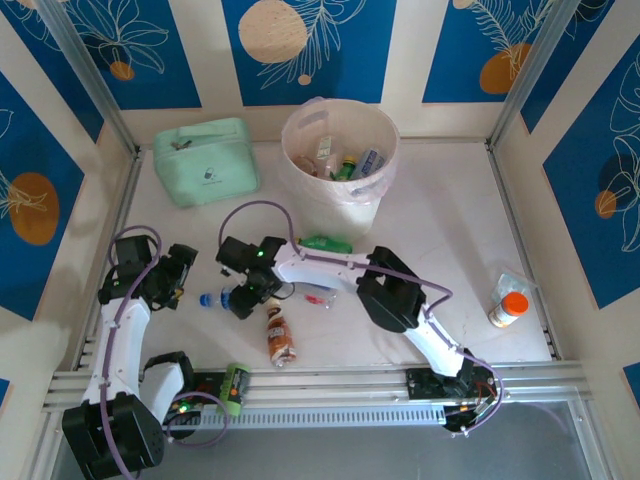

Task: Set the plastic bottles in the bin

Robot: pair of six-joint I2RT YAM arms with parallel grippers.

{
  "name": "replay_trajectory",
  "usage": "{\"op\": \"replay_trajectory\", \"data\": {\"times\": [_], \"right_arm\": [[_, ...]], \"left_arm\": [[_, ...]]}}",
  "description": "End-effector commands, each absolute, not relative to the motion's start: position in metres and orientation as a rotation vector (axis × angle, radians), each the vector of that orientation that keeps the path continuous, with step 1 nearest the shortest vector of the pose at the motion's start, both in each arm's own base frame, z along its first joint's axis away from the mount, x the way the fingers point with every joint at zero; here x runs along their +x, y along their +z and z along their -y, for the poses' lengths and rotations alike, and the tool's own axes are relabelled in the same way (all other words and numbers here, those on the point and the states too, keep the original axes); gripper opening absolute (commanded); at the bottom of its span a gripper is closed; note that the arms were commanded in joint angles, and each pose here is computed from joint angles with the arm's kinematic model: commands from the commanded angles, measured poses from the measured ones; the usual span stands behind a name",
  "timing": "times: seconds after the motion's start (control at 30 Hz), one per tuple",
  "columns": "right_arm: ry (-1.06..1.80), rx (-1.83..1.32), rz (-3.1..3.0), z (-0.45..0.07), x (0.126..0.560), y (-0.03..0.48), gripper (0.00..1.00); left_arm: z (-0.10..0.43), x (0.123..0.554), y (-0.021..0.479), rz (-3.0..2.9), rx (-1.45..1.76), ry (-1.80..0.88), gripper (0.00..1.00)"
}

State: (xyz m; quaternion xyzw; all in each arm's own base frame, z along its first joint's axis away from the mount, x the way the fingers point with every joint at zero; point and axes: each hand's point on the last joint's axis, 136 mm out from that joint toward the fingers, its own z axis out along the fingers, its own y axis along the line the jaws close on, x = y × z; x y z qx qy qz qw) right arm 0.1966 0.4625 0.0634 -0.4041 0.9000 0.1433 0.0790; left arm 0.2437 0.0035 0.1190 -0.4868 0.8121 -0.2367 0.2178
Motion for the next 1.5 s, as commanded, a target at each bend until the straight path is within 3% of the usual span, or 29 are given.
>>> {"op": "replay_trajectory", "data": {"times": [0.0, 0.37, 0.57, 0.87, 1.13, 1.47], "right_arm": [[0.498, -1.110, -2.658, -0.458, 0.204, 0.099, 0.69], [0.527, -0.887, -2.644, -0.410, 0.213, 0.144, 0.63], [0.612, -0.695, -2.615, -0.372, 0.213, 0.186, 0.61], [0.718, -0.571, -2.524, -0.339, 0.208, 0.239, 0.61], [0.740, -0.583, -2.535, -0.338, 0.203, 0.242, 0.61], [0.736, -0.596, -2.541, -0.345, 0.202, 0.242, 0.61]], "left_arm": [[0.000, 0.251, 0.140, -2.220, -1.269, -0.707, 0.91], [0.038, 0.263, 0.180, -2.111, -1.163, -1.008, 0.89], [0.101, 0.276, 0.213, -2.124, -0.919, -1.246, 0.82], [0.156, 0.274, 0.239, -2.174, -0.731, -1.334, 0.70], [0.166, 0.280, 0.251, -2.132, -0.719, -1.413, 0.69], [0.173, 0.278, 0.254, -2.157, -0.681, -1.407, 0.46]]}}
